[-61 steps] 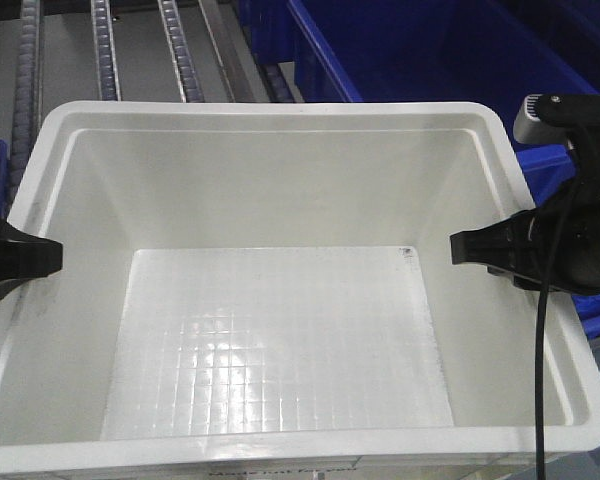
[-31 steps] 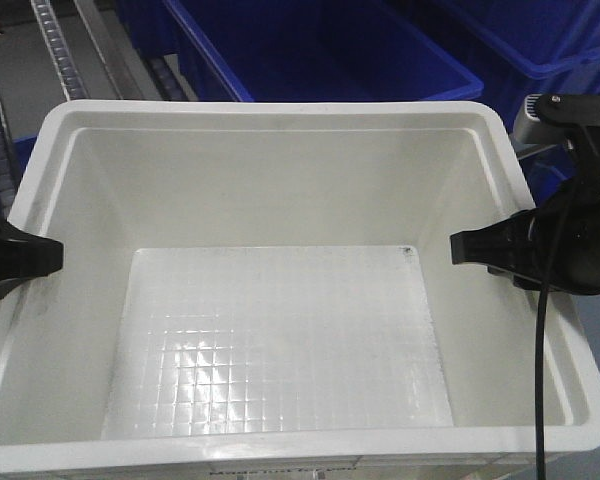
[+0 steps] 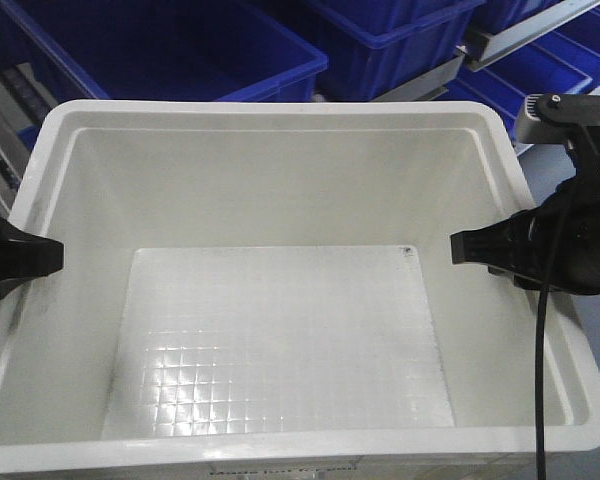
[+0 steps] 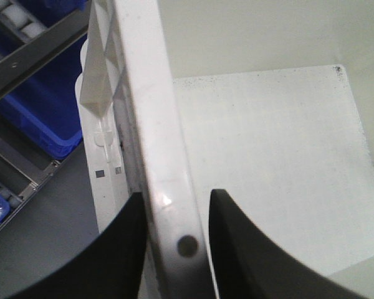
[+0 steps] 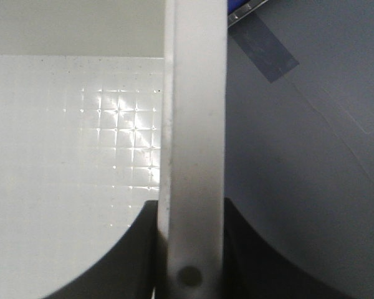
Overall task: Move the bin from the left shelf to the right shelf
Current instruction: 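Hold the tote with both grippers while the base turns away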
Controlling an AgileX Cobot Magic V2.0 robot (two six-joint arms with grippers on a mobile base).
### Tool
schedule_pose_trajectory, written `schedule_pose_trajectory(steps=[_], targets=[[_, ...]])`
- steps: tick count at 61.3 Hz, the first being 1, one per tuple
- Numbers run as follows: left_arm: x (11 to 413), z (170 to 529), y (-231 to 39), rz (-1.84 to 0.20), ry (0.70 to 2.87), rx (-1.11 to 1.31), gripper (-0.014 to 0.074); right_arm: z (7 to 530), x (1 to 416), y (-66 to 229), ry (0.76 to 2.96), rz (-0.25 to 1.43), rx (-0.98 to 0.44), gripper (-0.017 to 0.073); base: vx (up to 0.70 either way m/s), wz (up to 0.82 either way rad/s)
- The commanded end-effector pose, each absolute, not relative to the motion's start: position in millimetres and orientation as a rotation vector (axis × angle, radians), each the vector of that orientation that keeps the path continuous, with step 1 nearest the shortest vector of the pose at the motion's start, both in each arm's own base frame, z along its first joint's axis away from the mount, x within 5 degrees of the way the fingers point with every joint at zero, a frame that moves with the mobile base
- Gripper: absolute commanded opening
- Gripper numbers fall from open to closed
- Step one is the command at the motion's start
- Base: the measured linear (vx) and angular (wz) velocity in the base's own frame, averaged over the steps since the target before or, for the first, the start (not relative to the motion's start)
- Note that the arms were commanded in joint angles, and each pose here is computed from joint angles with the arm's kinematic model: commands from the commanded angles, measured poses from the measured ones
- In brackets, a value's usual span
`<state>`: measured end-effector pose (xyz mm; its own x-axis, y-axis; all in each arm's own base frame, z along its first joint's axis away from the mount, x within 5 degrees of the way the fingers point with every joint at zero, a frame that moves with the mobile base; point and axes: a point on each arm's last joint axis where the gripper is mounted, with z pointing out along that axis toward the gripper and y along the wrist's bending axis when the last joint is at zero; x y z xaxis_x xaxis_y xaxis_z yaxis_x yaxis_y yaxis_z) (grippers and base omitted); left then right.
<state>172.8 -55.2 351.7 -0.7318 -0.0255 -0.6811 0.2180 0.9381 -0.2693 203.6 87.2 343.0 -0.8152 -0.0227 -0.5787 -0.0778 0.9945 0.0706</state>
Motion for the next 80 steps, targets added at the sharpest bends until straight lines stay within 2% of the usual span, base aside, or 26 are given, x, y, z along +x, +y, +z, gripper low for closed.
schedule_pose_trajectory(steps=[1,54,80], targets=[[171.1,374.8,-53.3,-0.411,2.202,0.166,0.0073,365.7,208.7,75.2,2.358,0.025,-0.084,0.0036,-0.07,-0.48],[171.1,374.8,-53.3,-0.411,2.202,0.166,0.0073,365.7,208.7,75.2,2.358,0.025,-0.084,0.0036,0.0,-0.61],[171.1,374.8,-53.3,-0.411,2.202,0.166,0.0073,365.7,208.7,75.2,2.358,0.025,-0.084,0.0036,0.1,-0.37]])
